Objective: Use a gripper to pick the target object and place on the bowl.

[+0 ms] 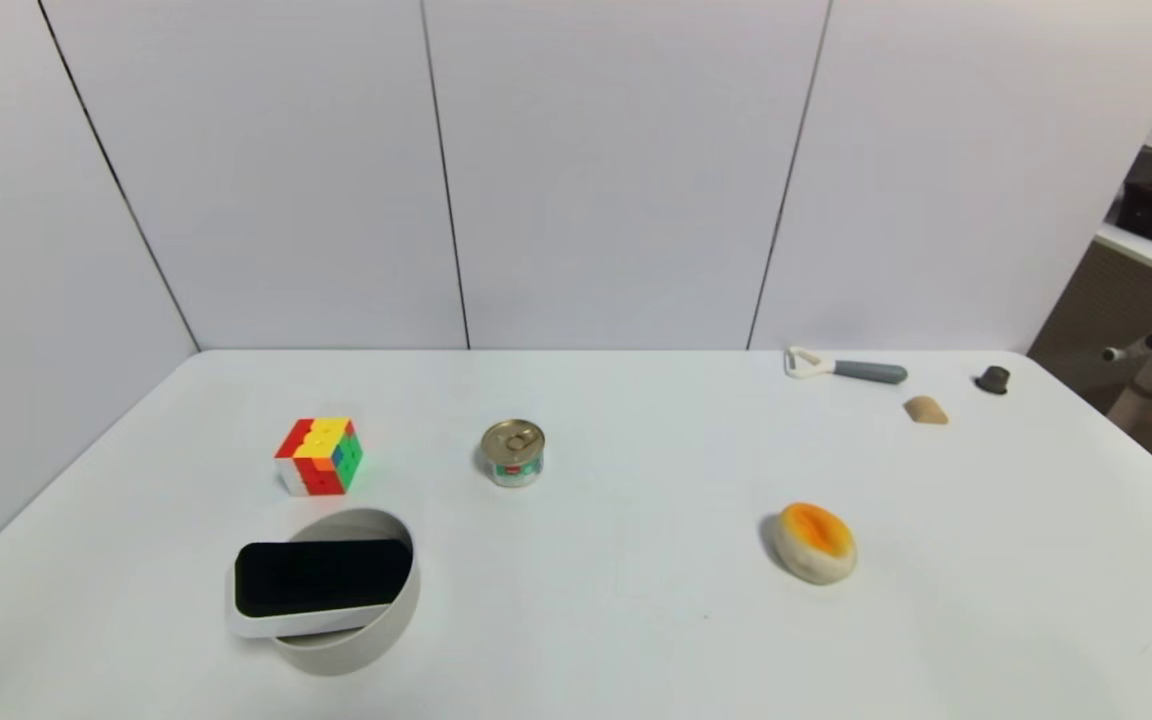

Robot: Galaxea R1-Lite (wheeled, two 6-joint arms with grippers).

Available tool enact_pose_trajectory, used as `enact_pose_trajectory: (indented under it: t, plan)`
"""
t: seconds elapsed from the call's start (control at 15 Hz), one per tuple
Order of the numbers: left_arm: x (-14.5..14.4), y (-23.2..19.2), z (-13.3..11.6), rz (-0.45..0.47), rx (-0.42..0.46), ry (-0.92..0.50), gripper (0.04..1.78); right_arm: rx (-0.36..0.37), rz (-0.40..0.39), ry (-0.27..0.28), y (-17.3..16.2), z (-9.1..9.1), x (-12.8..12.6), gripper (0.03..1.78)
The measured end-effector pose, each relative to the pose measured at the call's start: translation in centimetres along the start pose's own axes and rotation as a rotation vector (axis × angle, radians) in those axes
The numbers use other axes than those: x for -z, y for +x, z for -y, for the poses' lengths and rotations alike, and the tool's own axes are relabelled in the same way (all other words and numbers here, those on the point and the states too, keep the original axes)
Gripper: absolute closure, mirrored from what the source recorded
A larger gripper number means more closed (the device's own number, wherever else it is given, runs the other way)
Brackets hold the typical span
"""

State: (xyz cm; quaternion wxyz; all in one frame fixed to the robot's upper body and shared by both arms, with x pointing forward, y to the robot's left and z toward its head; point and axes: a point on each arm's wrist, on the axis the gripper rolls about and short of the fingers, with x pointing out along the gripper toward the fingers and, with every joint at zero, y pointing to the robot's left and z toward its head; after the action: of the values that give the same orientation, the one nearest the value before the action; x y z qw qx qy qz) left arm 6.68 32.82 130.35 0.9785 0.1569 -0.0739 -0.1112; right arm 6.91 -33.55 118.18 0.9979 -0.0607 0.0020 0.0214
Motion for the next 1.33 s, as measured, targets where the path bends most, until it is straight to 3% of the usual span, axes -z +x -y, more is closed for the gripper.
enact_pose_trajectory:
  t: [0.27,0.53,0.6,0.8,1.13,1.33]
  plan:
    - [5.8,-1.5,2.1,-0.013,-0.006,-0.100,0.13,0.000,0.000,0.000,0.0,0.0,0.0,0.04]
    - [9.9,-1.2,3.0,-0.058,-0.126,-0.116,0.13,0.000,0.000,0.000,0.0,0.0,0.0,0.04]
    - [10.3,-1.2,3.1,-0.069,-0.158,-0.118,0.13,0.000,0.000,0.000,0.0,0.0,0.0,0.04]
    - [11.5,-1.2,3.5,-0.161,-0.149,-0.133,0.13,0.000,0.000,0.000,0.0,0.0,0.0,0.04]
    - [11.5,-1.3,3.5,-0.158,-0.153,-0.156,0.13,0.000,0.000,0.000,0.0,0.0,0.0,0.04]
    - [11.6,-1.2,3.5,-0.155,-0.175,-0.264,0.13,0.000,0.000,0.000,0.0,0.0,0.0,0.04]
